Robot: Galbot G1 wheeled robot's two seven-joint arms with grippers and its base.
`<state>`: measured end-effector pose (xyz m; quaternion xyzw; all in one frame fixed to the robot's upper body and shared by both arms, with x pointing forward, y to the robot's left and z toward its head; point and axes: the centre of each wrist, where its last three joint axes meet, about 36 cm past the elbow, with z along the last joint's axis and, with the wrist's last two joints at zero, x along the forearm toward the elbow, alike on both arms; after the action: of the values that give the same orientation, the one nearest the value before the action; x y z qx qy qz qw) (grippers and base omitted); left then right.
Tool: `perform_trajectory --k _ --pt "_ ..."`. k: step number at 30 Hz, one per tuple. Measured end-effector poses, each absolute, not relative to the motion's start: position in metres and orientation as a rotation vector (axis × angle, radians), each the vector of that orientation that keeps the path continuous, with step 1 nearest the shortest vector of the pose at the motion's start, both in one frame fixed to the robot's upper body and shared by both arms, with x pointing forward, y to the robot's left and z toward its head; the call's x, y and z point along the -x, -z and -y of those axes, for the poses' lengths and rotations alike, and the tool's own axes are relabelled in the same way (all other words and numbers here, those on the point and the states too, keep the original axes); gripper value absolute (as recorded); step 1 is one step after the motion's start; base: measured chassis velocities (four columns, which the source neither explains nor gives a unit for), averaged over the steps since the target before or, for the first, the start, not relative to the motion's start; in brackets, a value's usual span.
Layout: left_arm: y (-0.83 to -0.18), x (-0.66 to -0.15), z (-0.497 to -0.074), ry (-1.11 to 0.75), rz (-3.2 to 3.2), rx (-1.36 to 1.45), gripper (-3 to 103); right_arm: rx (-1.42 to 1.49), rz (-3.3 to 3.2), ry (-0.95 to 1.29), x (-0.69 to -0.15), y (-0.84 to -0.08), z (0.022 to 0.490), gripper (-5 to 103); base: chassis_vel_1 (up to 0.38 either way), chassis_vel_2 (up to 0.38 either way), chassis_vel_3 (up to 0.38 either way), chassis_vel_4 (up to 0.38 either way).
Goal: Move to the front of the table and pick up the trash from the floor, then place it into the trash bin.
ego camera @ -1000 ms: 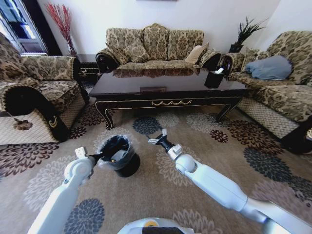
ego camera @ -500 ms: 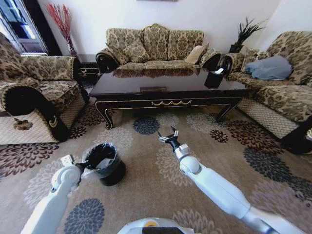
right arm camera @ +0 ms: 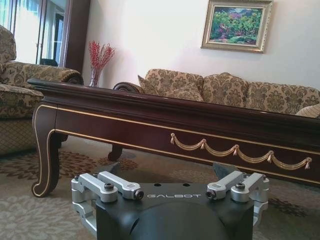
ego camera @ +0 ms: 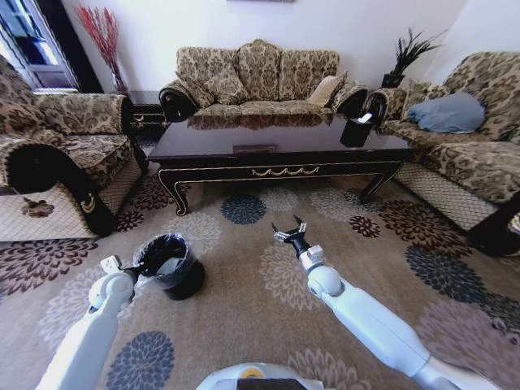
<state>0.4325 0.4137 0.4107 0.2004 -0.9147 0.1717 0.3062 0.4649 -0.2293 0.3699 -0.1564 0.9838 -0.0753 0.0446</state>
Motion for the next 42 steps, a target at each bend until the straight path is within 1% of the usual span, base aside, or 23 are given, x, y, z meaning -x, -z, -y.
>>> perform_trajectory --k 12,13,15,17,21,23,25,26,30,32,33,35,38,39,40,42 --pt "-0.396 -0.442 -0.407 -0.449 2.399 -0.532 3 0.49 -3.005 0.243 -0.469 -0.369 0.226 100 0.0 0.0 0.0 0.0" --pt "-0.395 -0.442 -0.407 -0.449 2.396 -0.532 2 0.488 -3.008 0.241 -0.468 -0.368 0.226 100 0.0 0.0 0.0 0.0" --pt "-0.394 -0.441 -0.405 -0.447 2.393 -0.529 12 0.479 -3.017 0.231 -0.465 -0.366 0.227 100 0.0 0.0 0.0 0.0" --pt "-0.393 -0.439 -0.404 -0.444 2.39 -0.528 12 0.474 -3.022 0.228 -0.463 -0.364 0.228 100 0.0 0.0 0.0 0.0" --pt "-0.399 -0.429 -0.404 -0.428 2.394 -0.538 33 0.456 -3.03 0.226 -0.456 -0.362 0.232 100 0.0 0.0 0.0 0.0" --pt "-0.404 -0.426 -0.404 -0.42 2.403 -0.544 33 0.449 -3.03 0.223 -0.455 -0.363 0.233 100 0.0 0.0 0.0 0.0" --pt "-0.42 -0.417 -0.402 -0.401 2.439 -0.554 44 0.428 -3.029 0.213 -0.452 -0.365 0.237 100 0.0 0.0 0.0 0.0" --pt "-0.42 -0.417 -0.402 -0.401 2.439 -0.554 44 0.428 -3.029 0.213 -0.452 -0.365 0.237 100 0.0 0.0 0.0 0.0" --pt "-0.466 -0.401 -0.382 -0.349 2.588 -0.535 66 0.34 -3.035 0.176 -0.445 -0.37 0.253 100 0.0 0.0 0.0 0.0" --pt "-0.475 -0.397 -0.376 -0.346 2.615 -0.515 66 0.301 -3.043 0.151 -0.442 -0.371 0.258 100 0.0 0.0 0.0 0.0" --pt "-0.484 -0.39 -0.37 -0.338 2.639 -0.501 77 0.262 -3.05 0.124 -0.441 -0.373 0.261 100 0.0 0.0 0.0 0.0" --pt "-0.488 -0.383 -0.367 -0.324 2.653 -0.502 77 0.233 -3.058 0.108 -0.441 -0.373 0.263 100 0.0 0.0 0.0 0.0" --pt "-0.492 -0.362 -0.365 -0.243 2.716 -0.528 93 0.189 -3.06 0.09 -0.442 -0.376 0.268 100 0.0 0.0 0.0 0.0" --pt "-0.492 -0.362 -0.365 -0.243 2.716 -0.528 93 0.189 -3.06 0.09 -0.442 -0.376 0.268 100 0.0 0.0 0.0 0.0" --pt "-0.493 -0.353 -0.366 -0.216 2.765 -0.532 97 0.181 -3.055 0.084 -0.443 -0.377 0.27 100 0.0 0.0 0.0 0.0" --pt "-0.499 -0.33 -0.366 -0.21 2.884 -0.484 99 0.193 -3.028 0.043 -0.444 -0.381 0.274 100 0.0 0.0 0.0 0.0"
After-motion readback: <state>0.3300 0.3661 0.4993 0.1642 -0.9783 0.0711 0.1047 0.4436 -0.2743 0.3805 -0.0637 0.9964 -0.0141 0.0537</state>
